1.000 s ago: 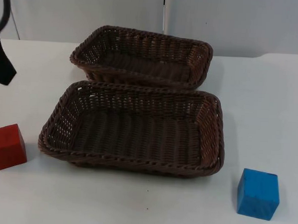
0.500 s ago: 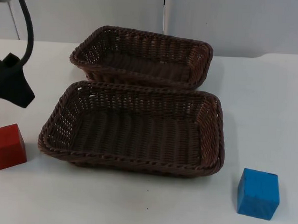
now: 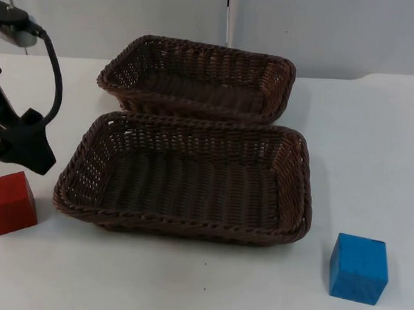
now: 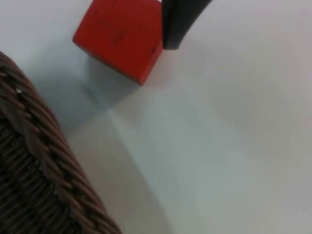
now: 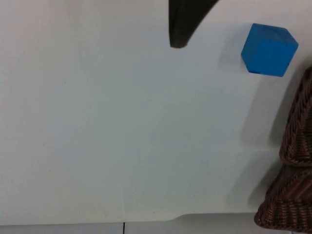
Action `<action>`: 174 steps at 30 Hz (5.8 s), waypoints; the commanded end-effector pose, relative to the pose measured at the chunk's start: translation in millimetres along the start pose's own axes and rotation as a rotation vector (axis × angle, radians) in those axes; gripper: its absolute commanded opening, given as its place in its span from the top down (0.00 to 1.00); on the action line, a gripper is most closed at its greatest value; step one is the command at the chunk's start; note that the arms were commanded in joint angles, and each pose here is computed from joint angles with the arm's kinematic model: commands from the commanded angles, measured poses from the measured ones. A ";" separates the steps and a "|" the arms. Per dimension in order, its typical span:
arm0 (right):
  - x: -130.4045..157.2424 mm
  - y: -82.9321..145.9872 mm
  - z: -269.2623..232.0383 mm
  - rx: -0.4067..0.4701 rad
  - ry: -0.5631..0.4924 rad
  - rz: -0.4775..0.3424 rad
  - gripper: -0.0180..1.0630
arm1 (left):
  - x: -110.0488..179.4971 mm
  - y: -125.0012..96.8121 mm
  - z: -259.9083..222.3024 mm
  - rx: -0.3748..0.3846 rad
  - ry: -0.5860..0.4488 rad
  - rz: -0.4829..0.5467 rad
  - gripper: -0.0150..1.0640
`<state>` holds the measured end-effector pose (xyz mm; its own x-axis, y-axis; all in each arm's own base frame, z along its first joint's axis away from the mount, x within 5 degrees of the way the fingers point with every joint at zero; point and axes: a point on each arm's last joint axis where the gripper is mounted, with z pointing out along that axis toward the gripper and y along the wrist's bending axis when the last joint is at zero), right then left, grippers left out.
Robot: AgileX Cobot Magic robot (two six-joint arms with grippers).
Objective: Pick up one cube with the left hand and place it into the upper basket. Pick up one cube with the right hand and place it into the lower basket.
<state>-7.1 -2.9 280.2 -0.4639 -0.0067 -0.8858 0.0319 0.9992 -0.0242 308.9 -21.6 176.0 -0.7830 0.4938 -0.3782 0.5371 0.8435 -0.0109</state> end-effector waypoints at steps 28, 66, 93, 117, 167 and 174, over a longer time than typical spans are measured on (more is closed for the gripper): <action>0.4 0.0 -0.1 0.006 -0.005 0.005 0.02 | 5.4 7.3 26.9 -0.013 0.072 0.044 0.01; 0.4 0.0 -0.1 0.006 -0.005 0.005 0.02 | 22.4 21.4 81.9 -0.073 0.158 -0.068 0.01; 0.4 0.0 -0.1 0.006 -0.005 0.005 0.02 | 27.7 21.7 90.1 -0.066 0.194 -0.042 0.58; 0.4 0.0 -0.1 0.006 -0.005 0.005 0.02 | 23.5 13.4 56.6 -0.027 0.226 -0.108 0.99; 0.4 0.0 -0.1 0.006 -0.005 0.005 0.02 | -10.4 -6.2 -43.8 -0.042 -0.128 -0.273 0.99; 0.4 0.0 -0.1 0.006 -0.005 0.005 0.02 | -17.8 -5.6 -50.9 -0.026 -0.134 -0.269 0.99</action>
<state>-7.8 -2.8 280.1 -0.4603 -0.0011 -0.8877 0.0441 0.9987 -0.0241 303.4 -22.4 223.3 -0.8506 0.2408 -0.4675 0.3158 0.9448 -0.0878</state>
